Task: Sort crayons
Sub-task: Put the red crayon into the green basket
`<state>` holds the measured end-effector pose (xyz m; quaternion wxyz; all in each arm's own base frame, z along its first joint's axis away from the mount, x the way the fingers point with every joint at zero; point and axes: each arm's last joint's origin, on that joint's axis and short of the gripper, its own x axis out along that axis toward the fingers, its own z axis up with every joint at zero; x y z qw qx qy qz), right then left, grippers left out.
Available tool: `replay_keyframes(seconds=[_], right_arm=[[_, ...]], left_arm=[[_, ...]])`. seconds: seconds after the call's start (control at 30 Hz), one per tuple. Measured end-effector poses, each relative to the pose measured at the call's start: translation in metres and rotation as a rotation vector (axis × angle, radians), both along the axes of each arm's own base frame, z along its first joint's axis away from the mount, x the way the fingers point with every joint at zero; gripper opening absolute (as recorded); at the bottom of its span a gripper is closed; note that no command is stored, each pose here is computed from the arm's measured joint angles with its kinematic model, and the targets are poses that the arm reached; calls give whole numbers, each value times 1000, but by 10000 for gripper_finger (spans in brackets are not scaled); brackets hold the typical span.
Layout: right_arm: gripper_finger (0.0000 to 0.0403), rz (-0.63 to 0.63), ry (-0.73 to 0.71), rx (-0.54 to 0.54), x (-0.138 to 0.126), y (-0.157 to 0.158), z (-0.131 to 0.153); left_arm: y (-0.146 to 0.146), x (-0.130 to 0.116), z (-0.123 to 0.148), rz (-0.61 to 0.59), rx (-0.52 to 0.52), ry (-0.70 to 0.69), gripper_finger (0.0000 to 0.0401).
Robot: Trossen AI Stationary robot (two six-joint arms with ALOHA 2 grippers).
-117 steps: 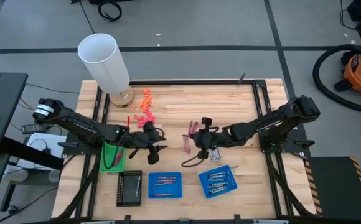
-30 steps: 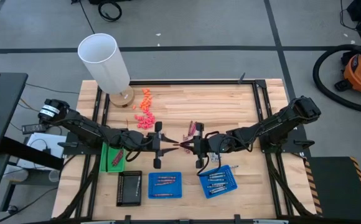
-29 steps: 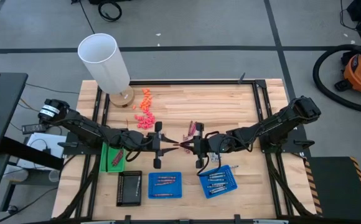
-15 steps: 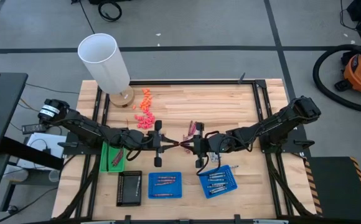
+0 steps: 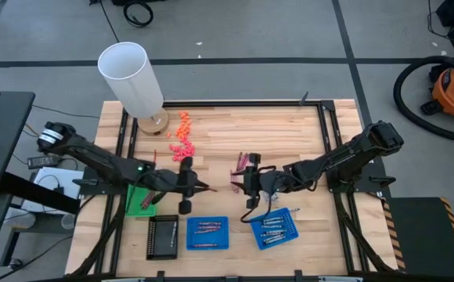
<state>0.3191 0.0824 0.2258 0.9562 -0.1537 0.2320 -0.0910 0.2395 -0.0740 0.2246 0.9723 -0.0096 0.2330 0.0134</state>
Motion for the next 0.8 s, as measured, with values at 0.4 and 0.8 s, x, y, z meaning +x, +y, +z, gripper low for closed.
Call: replay_keyframes(seconds=[0.4, 0.8], right_arm=[[128, -53, 69, -12, 0, -16, -6], [128, 1, 126, 69, 6, -54, -9]], left_arm=[[0, -71, 20, 104, -290, 186, 39], [-5, -112, 13, 189, -552, 487, 39]])
